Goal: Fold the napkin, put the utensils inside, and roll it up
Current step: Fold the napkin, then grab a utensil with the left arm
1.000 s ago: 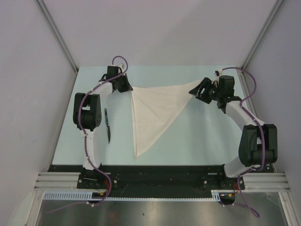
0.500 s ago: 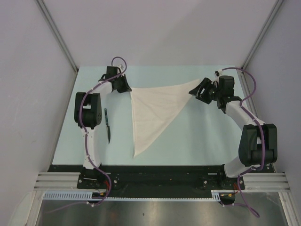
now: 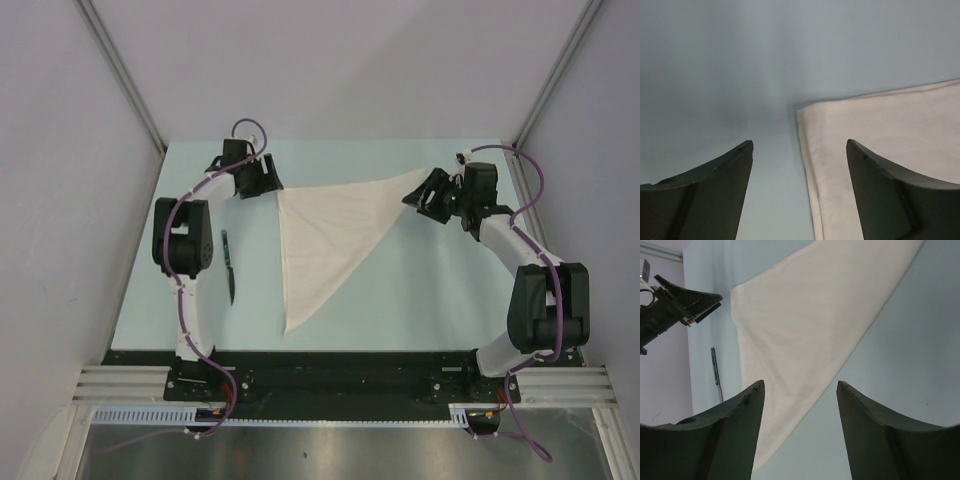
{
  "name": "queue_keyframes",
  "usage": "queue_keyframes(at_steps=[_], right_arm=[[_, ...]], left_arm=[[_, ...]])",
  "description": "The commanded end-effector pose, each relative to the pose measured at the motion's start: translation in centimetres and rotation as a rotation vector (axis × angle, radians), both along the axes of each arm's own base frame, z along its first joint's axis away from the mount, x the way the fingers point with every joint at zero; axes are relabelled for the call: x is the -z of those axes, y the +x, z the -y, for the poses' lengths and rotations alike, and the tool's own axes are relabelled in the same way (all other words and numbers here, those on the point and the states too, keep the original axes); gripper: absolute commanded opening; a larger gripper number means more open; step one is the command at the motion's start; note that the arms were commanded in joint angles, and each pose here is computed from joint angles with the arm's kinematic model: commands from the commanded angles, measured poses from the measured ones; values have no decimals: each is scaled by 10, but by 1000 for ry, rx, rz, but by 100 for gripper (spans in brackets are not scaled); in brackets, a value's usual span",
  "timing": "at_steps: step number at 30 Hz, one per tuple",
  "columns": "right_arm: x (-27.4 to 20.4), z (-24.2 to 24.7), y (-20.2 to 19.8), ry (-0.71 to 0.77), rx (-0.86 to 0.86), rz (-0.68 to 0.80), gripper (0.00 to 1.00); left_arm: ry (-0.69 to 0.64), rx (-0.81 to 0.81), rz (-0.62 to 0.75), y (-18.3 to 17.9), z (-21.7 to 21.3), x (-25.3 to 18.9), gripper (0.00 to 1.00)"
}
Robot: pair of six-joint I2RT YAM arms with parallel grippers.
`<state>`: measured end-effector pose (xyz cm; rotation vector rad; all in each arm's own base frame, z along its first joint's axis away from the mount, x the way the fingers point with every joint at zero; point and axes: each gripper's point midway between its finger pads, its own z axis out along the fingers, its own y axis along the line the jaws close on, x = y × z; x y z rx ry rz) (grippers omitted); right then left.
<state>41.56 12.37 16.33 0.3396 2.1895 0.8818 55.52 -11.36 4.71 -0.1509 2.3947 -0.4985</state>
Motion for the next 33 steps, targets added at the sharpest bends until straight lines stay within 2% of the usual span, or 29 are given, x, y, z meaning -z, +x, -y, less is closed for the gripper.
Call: queue_keyframes(at_steps=[1,6,7,8,10,14,19,24,32,33], right_arm=[[5,9,0,-43,21,1,65],[11,16,2,-61,32,-5,64],[11,17,2,-61,32,-3,65],[12,18,3,-60,30,-6,65],[12,21,5,-50,28,-5,65],[15,21,5,-35,10,-6,65],[19,27,6,-12,7,-16,65],[19,24,6,9,-5,-14,64],[15,27,6,5,2,-7,64],[16,27,6,4,2,-6,64]], left_arm=[[99,-79,145,-18,-30,-75,80],[214,-191,104,-79,-63,-71,79],[249,-212,52,-100,-71,-53,79],[260,-227,62,-111,-76,-62,78],[293,-239,-10,-142,-86,-40,77],[316,-315,-68,-180,-111,-27,75],[316,-367,-83,-191,-127,-20,70],[329,-330,-151,-189,-125,1,56],[296,-270,-192,-184,-115,18,45],[291,-291,-196,-184,-123,18,43]])
